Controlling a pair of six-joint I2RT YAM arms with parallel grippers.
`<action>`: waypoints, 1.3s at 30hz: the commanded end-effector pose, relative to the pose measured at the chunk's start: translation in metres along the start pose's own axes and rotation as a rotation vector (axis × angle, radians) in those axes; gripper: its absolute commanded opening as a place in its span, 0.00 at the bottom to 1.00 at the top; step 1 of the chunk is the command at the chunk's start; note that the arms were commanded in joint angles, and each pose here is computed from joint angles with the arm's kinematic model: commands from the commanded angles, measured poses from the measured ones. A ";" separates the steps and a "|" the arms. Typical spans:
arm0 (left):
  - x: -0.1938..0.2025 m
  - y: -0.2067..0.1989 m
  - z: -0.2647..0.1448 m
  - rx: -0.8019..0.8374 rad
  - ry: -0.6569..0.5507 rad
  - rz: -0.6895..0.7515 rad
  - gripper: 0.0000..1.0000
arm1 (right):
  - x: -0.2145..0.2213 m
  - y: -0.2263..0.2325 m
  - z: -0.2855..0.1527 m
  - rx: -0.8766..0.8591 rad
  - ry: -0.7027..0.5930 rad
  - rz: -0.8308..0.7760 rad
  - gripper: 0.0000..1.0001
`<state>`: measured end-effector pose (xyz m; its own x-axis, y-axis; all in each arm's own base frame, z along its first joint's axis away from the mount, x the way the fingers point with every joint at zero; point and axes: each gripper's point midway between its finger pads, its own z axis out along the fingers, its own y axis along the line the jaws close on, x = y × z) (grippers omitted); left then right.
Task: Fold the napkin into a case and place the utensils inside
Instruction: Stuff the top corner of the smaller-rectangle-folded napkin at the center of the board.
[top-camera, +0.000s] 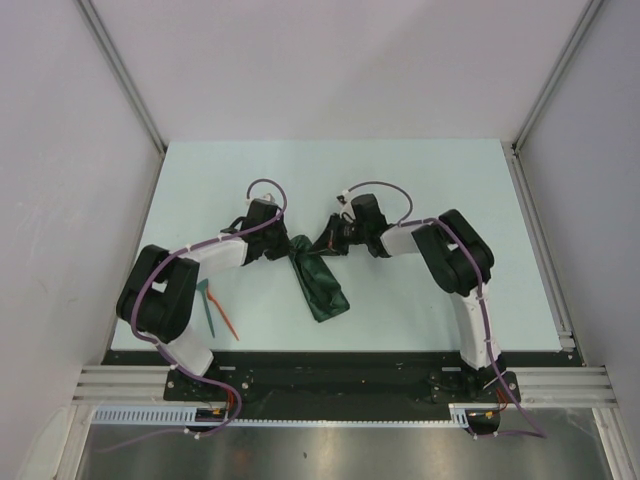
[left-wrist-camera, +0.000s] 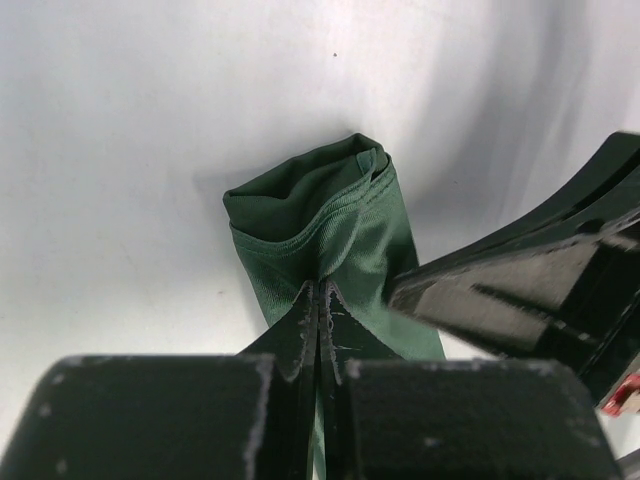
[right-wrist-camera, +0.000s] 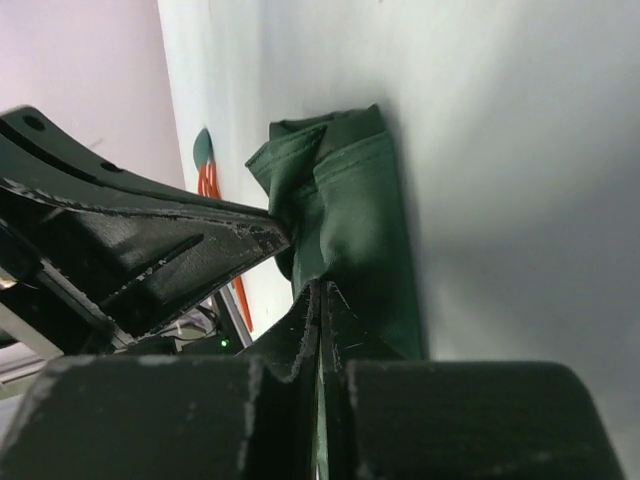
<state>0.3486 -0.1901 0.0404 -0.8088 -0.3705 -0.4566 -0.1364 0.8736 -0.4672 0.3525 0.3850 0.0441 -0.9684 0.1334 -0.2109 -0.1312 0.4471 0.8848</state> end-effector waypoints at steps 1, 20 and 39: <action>-0.004 -0.008 -0.003 0.038 -0.003 -0.014 0.00 | 0.011 0.006 0.017 -0.017 0.011 -0.042 0.00; 0.001 -0.001 -0.006 0.020 -0.004 -0.030 0.00 | 0.017 -0.002 0.038 0.065 0.034 -0.115 0.00; -0.004 -0.004 -0.011 0.027 -0.020 -0.020 0.00 | -0.001 0.024 0.014 0.011 -0.018 -0.132 0.00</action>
<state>0.3451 -0.1863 0.0368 -0.8076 -0.3898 -0.4426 -0.1571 0.8655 -0.4756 0.3523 0.3974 0.0456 -0.9506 0.0883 -0.2975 -0.2133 0.5103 0.8331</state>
